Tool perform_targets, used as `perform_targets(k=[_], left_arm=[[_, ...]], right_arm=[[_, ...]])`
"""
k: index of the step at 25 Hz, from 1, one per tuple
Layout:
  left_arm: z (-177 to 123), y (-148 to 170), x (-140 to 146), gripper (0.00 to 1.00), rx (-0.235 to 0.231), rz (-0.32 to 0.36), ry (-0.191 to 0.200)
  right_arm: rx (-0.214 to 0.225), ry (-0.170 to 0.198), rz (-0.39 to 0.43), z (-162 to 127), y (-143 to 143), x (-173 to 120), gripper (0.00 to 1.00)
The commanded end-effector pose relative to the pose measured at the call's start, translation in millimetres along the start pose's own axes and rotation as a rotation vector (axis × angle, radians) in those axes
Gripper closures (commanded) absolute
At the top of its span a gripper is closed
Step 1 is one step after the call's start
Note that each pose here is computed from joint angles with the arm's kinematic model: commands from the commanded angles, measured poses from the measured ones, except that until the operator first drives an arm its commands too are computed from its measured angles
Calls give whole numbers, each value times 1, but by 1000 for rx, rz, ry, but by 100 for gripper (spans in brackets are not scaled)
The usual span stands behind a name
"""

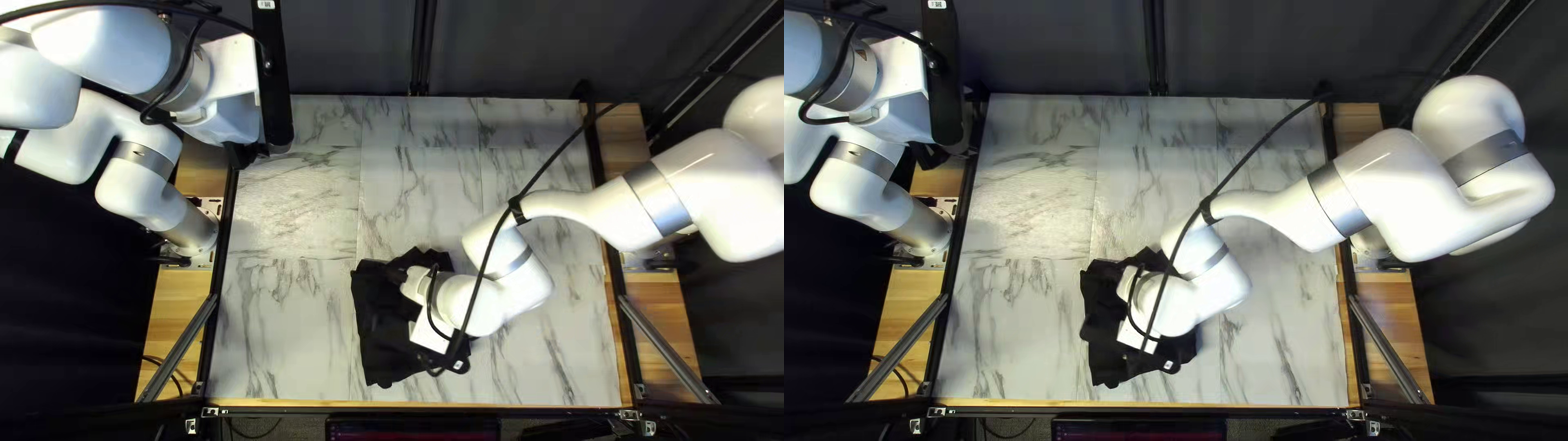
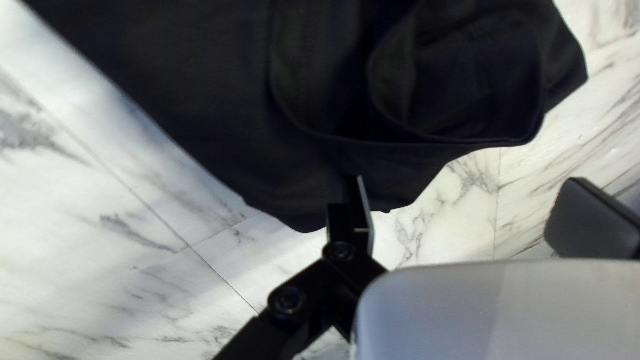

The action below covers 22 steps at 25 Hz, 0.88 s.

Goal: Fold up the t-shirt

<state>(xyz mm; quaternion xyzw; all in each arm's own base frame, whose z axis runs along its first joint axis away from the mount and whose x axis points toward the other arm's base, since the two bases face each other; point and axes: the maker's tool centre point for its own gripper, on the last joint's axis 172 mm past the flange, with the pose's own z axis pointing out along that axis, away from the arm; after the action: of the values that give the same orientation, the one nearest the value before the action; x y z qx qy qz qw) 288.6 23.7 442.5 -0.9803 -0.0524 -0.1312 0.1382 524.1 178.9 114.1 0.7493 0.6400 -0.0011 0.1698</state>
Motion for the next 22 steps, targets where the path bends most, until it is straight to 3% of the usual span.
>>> perform_targets(k=[1, 7, 11, 17, 22], left_arm=[[0, 0, 0, 0, 0, 0, 0], [0, 0, 0, 0, 0, 0, 0], [0, 0, 0, 0, 0, 0, 0], [0, 0, 0, 0, 0, 0, 0], [0, 0, 0, 0, 0, 0, 0]], right_arm=[[-1, 7, -15, 1, -3, 2, 0], [-6, 6, -30, 0, -3, 2, 0], [-14, 44, -198, -13, 19, 18, 0], [80, 47, -403, -7, 21, 31, 0], [170, 22, -485, -2, 10, 27, 0]])
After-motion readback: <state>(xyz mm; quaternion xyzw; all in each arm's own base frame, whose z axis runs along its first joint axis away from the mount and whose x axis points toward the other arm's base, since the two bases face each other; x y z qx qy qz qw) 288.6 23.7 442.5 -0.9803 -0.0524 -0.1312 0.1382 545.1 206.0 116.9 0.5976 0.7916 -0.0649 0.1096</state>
